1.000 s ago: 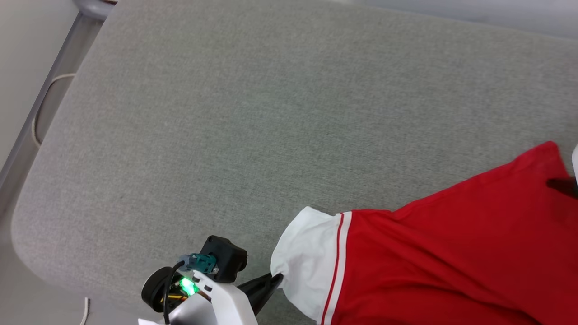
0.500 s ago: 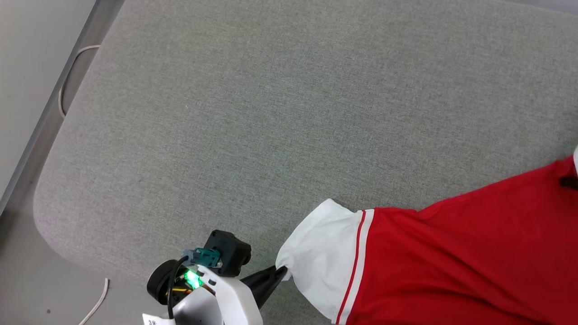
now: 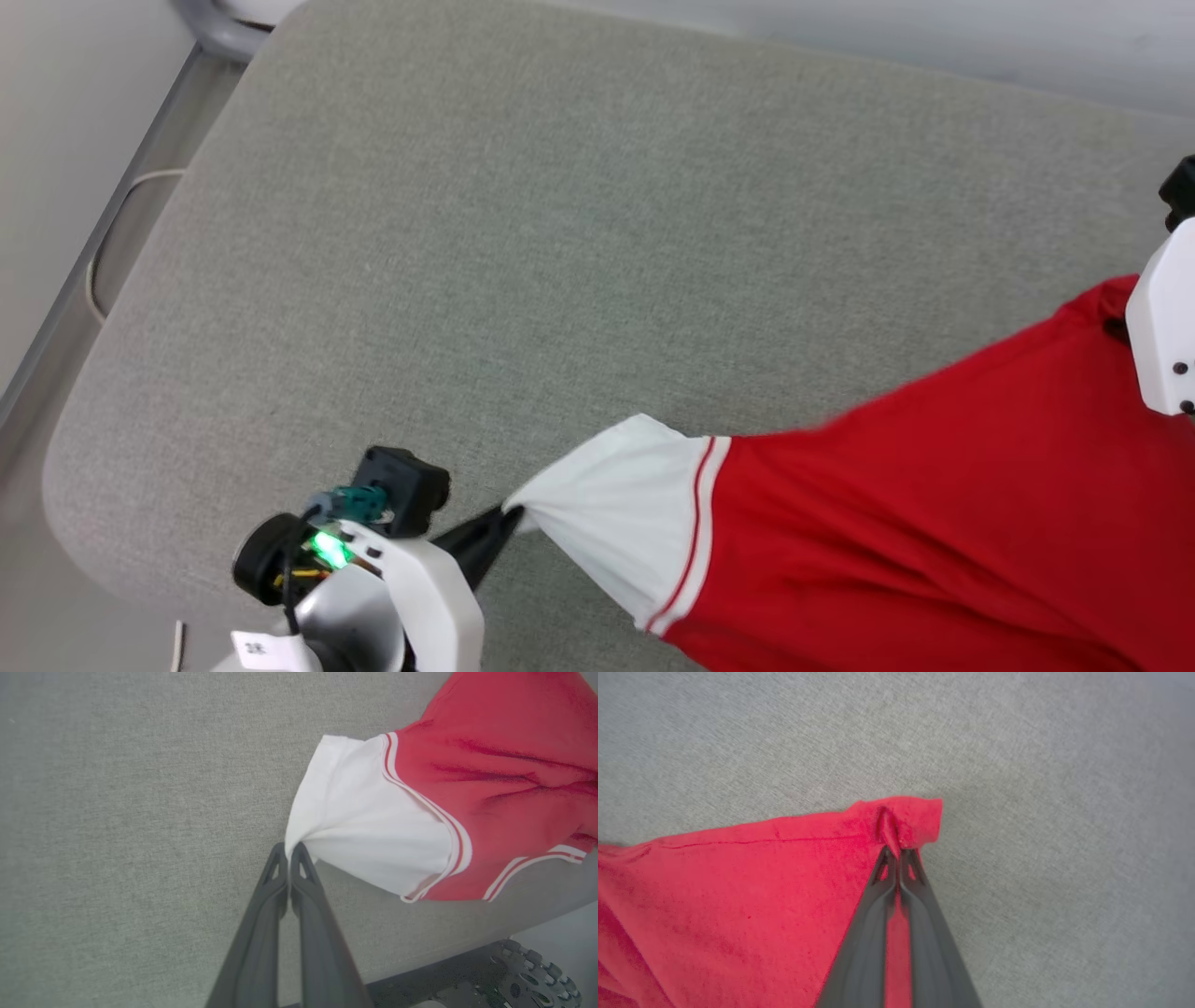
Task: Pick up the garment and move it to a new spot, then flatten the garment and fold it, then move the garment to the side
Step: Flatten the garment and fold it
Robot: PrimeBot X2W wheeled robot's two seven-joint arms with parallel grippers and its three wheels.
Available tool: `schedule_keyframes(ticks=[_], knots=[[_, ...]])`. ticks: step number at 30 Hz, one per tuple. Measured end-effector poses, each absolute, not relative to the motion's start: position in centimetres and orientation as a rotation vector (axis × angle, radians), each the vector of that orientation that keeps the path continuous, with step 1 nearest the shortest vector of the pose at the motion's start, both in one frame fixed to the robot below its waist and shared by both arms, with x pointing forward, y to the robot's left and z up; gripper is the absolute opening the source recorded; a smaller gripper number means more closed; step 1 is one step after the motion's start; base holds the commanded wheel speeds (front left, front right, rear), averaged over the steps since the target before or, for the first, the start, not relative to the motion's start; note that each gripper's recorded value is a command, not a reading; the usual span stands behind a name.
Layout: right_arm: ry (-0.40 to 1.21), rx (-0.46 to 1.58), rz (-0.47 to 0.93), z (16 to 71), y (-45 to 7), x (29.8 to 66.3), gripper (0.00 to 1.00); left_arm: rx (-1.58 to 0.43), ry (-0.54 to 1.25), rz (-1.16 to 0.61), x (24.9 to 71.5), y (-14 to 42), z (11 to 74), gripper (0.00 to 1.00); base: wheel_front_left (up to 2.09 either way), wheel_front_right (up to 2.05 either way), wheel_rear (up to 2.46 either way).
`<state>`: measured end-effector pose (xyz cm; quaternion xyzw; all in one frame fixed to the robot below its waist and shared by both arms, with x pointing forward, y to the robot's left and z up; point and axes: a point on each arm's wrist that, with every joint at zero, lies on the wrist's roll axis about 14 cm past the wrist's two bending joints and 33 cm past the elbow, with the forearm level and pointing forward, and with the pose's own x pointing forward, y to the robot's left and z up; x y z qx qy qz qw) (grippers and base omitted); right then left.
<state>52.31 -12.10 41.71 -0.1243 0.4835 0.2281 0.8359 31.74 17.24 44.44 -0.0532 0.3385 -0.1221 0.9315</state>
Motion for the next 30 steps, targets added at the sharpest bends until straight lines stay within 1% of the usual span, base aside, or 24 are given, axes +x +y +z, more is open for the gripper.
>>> schedule_keyframes(ticks=[5, 11, 20, 24, 27, 30], knots=[[0.843, -0.246, 0.462, 46.3, -12.6, 53.0, 0.00, -0.061, 0.565, -0.205, 33.1, 18.8, 47.4, 0.00, 0.00, 0.00, 0.00], [0.658, -0.238, 0.430, 51.9, -14.1, 52.1, 0.00, -0.007, 0.407, -0.187, 34.3, 19.9, 52.1, 0.00, 0.00, 0.00, 0.00], [0.388, -0.210, 0.349, 59.7, -17.9, 49.2, 0.00, 0.043, 0.118, -0.172, 35.4, 20.1, 60.1, 0.00, 0.00, 0.00, 0.00], [0.299, -0.187, 0.307, 61.8, -19.9, 47.1, 0.00, 0.050, -0.007, -0.154, 35.0, 20.1, 63.3, 0.00, 0.00, 0.00, 0.00], [0.222, -0.168, 0.284, 63.7, -21.0, 45.5, 0.00, 0.043, -0.135, -0.137, 34.9, 20.2, 66.4, 0.00, 0.00, 0.00, 0.00], [0.152, -0.161, 0.260, 65.3, -22.1, 44.1, 0.00, 0.046, -0.208, -0.129, 34.8, 20.3, 68.0, 0.00, 0.00, 0.00, 0.00]])
